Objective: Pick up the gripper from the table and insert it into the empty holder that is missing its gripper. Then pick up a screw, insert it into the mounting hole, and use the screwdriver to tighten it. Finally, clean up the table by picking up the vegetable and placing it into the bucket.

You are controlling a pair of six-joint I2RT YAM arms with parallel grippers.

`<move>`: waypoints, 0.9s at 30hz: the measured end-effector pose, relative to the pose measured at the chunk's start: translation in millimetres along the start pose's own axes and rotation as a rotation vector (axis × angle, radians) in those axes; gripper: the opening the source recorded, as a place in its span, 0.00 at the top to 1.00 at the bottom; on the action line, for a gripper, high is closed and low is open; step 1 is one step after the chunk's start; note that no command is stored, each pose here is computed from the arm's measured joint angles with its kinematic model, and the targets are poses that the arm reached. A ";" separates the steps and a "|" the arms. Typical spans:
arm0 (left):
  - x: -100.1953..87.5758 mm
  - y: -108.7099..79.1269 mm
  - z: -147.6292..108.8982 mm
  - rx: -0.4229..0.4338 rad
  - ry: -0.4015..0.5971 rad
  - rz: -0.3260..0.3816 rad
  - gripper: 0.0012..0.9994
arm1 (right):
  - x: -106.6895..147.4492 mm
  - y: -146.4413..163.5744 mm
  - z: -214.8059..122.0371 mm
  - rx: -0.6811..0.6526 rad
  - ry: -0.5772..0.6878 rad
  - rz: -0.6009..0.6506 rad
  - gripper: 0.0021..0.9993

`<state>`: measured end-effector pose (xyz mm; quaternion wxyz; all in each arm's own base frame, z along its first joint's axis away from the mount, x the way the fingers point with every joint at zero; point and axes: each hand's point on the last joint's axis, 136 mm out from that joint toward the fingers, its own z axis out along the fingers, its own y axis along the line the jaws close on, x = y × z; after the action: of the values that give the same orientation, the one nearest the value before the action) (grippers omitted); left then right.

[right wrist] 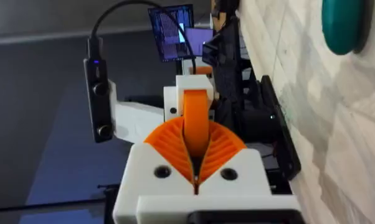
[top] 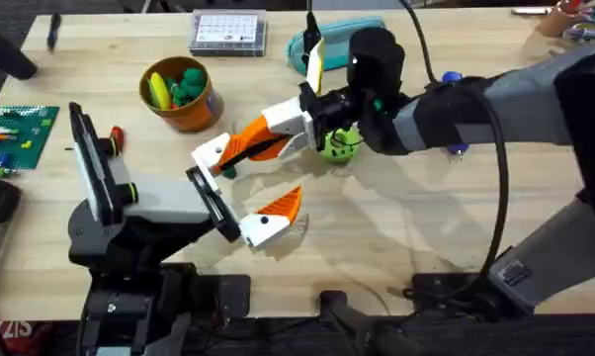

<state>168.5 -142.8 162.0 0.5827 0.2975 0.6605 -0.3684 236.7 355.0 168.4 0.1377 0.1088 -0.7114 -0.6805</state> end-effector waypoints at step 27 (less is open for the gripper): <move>-0.4 3.8 -0.4 -0.021 -0.002 -0.026 0.01 | -4.1 -3.6 4.2 0.017 -0.017 0.051 0.96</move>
<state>171.5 -140.3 161.9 0.5818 0.2824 0.6675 -0.3692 238.9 360.1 164.5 0.1482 0.0859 -0.7209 -0.6716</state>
